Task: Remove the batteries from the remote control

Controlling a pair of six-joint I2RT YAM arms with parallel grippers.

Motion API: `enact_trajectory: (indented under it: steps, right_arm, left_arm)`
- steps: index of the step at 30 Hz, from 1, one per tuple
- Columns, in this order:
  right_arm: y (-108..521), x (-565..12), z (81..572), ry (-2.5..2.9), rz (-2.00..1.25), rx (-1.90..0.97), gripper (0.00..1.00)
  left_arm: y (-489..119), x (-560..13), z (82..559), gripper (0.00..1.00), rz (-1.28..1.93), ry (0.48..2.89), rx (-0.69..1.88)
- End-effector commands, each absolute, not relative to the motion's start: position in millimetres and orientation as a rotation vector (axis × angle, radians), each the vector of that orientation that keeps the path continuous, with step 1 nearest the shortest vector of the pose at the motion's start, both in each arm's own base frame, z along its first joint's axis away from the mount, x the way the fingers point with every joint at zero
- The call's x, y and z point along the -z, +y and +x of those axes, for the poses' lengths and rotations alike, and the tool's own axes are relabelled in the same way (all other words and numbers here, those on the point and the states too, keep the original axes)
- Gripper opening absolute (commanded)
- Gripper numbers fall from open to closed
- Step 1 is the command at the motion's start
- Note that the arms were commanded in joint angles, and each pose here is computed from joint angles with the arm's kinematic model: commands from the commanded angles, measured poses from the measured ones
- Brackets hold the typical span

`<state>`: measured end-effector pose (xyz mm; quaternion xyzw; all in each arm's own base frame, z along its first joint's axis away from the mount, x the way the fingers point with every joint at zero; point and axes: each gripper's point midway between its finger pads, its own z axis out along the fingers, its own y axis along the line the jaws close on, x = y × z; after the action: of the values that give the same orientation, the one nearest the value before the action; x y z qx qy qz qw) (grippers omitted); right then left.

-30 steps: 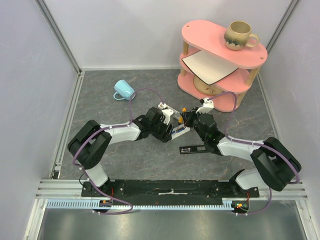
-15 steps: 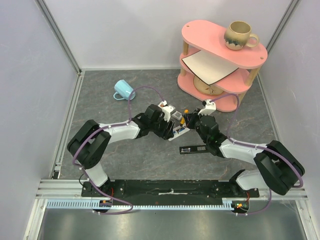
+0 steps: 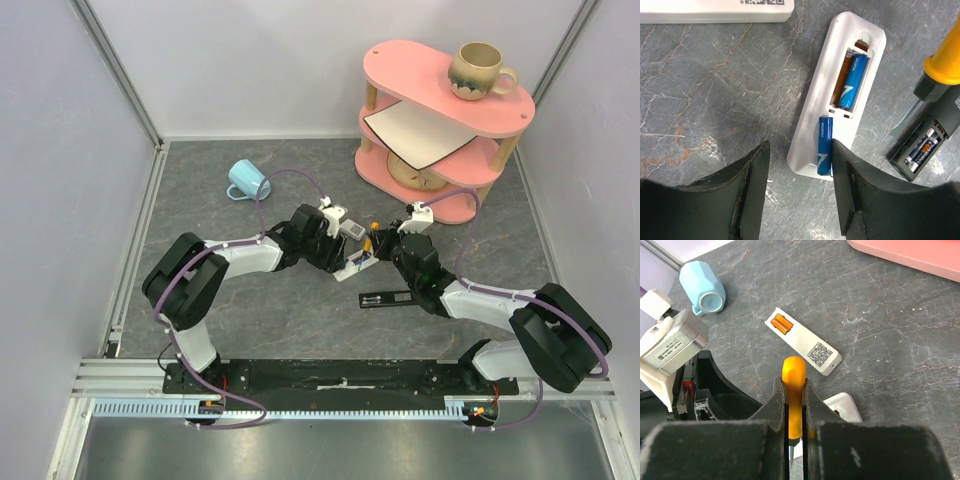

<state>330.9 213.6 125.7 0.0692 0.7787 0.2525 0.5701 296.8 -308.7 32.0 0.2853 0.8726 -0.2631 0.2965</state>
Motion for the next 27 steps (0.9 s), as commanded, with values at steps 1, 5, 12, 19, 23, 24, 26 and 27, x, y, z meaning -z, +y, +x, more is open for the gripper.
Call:
enact_trajectory:
  steps: [1, 5, 12, 19, 23, 24, 26, 27]
  right_arm:
    - [210.9, -139.9, 331.9, 1.781, 0.19, -0.606, 0.0]
    - [210.9, -137.6, 331.1, 1.787, 0.185, -0.604, 0.0]
    - [210.8, -136.1, 330.9, 1.79, 0.185, -0.603, 0.0]
    - [206.9, -138.4, 331.9, 1.786, 0.193, -0.581, 0.0]
    - [202.9, -138.5, 331.3, 1.784, 0.201, -0.566, 0.0]
    - [202.9, -139.1, 330.5, 1.783, 0.198, -0.567, 0.0]
    - [200.5, -138.1, 329.6, 1.785, 0.201, -0.557, 0.0]
    - [198.6, -140.7, 329.9, 1.778, 0.205, -0.552, 0.0]
  left_arm:
    - [-305.4, -41.2, 313.8, 0.57, 0.674, 2.309, 0.644]
    - [-296.5, -42.1, 318.8, 0.56, 0.628, 2.317, 0.625]
    - [-291.7, -50.5, 318.6, 0.56, 0.615, 2.285, 0.629]
    - [-308.9, -64.6, 305.7, 0.58, 0.709, 2.212, 0.769]
    - [-318.1, -62.0, 299.7, 0.58, 0.749, 2.213, 0.823]
    - [-320.4, -61.8, 298.4, 0.59, 0.757, 2.211, 0.833]
    - [-324.0, -59.9, 296.3, 0.6, 0.773, 2.225, 0.854]
    - [-325.2, -54.4, 294.6, 0.6, 0.782, 2.245, 0.855]
